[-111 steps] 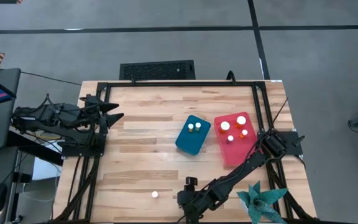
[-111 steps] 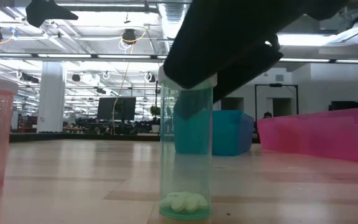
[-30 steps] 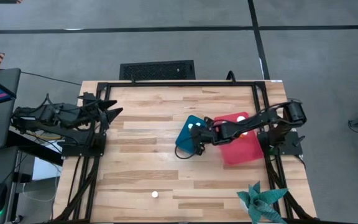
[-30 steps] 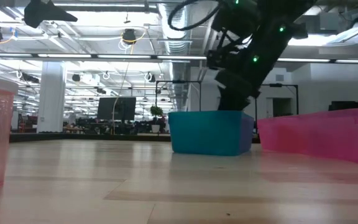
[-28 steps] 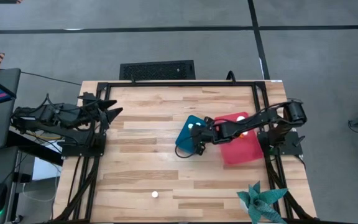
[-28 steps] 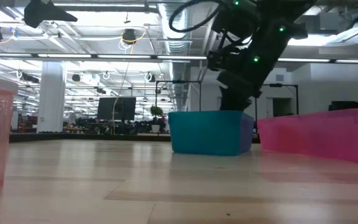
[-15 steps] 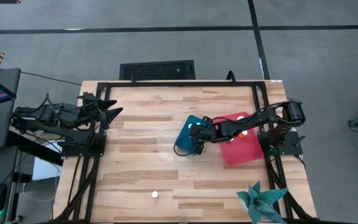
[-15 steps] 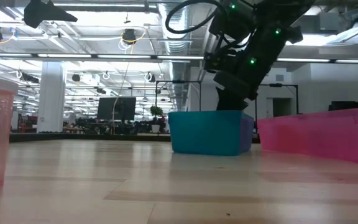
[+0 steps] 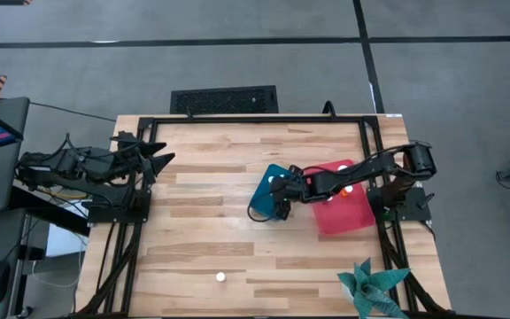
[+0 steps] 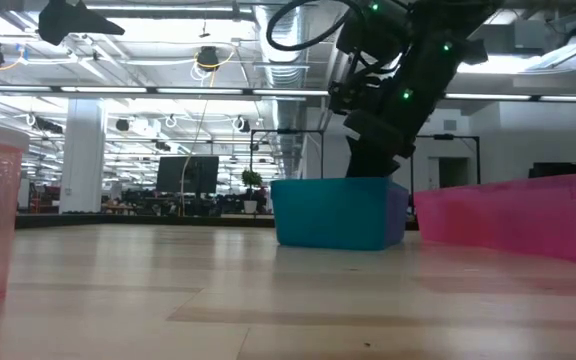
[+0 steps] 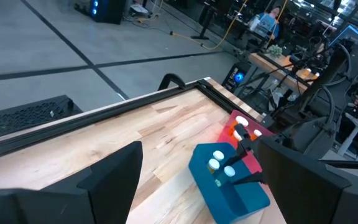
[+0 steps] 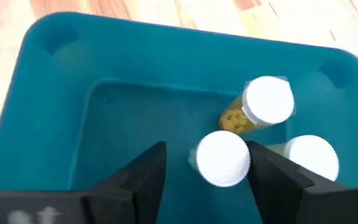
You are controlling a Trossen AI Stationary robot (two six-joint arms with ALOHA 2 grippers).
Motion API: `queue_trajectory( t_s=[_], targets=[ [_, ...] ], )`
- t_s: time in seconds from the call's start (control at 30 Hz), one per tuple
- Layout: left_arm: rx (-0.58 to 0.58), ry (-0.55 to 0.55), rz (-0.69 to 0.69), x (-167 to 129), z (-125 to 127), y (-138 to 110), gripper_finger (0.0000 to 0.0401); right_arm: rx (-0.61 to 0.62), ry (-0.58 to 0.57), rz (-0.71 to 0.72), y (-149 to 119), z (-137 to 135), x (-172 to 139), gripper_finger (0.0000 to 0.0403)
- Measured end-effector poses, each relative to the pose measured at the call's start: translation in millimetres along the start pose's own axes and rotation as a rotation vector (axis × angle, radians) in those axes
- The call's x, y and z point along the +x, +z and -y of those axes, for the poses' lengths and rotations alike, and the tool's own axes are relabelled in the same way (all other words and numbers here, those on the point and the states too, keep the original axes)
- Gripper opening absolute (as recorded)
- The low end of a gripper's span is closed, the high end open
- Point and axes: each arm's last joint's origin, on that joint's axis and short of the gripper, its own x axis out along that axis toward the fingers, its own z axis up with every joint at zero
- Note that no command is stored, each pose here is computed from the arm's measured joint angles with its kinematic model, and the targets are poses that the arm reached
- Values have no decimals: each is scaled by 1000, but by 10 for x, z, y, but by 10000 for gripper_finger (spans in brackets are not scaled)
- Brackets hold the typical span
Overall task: Pick and place medicine bottles into bin by pill shape (circle, oval)
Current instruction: Put the light blue tablet bottle into the blue bin, then put the pink tablet bottle into the blue bin
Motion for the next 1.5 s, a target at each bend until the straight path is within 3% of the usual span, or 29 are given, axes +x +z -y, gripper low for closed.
queue_trajectory(
  t_s=[0.13,0.4,0.6,0.77,0.9,0.97,1.13,1.37,1.5],
  targets=[
    [0,0,0,-1,0,1,312,-1,4,12,106,-3,-94,238],
    [3,1,-1,0,-1,0,312,-17,34,68,325,56,-522,235],
    [2,1,-1,0,-1,0,312,-9,240,393,674,-70,-1050,235],
    [1,1,0,-1,-1,0,312,-102,326,586,917,-286,-1347,235],
    [1,8,5,0,-3,2,312,-233,358,599,1074,-588,-1343,235],
    [-3,15,10,-1,-5,3,312,-289,421,649,1218,-810,-1337,235],
    [-4,15,10,0,-5,3,312,-391,541,623,1377,-1267,-1285,235],
    [12,-6,-15,-1,-4,-9,312,-429,599,598,1420,-1733,-1049,235],
    [28,-13,-44,-2,-11,-29,312,-470,616,535,1269,-2056,-768,235]
  ],
)
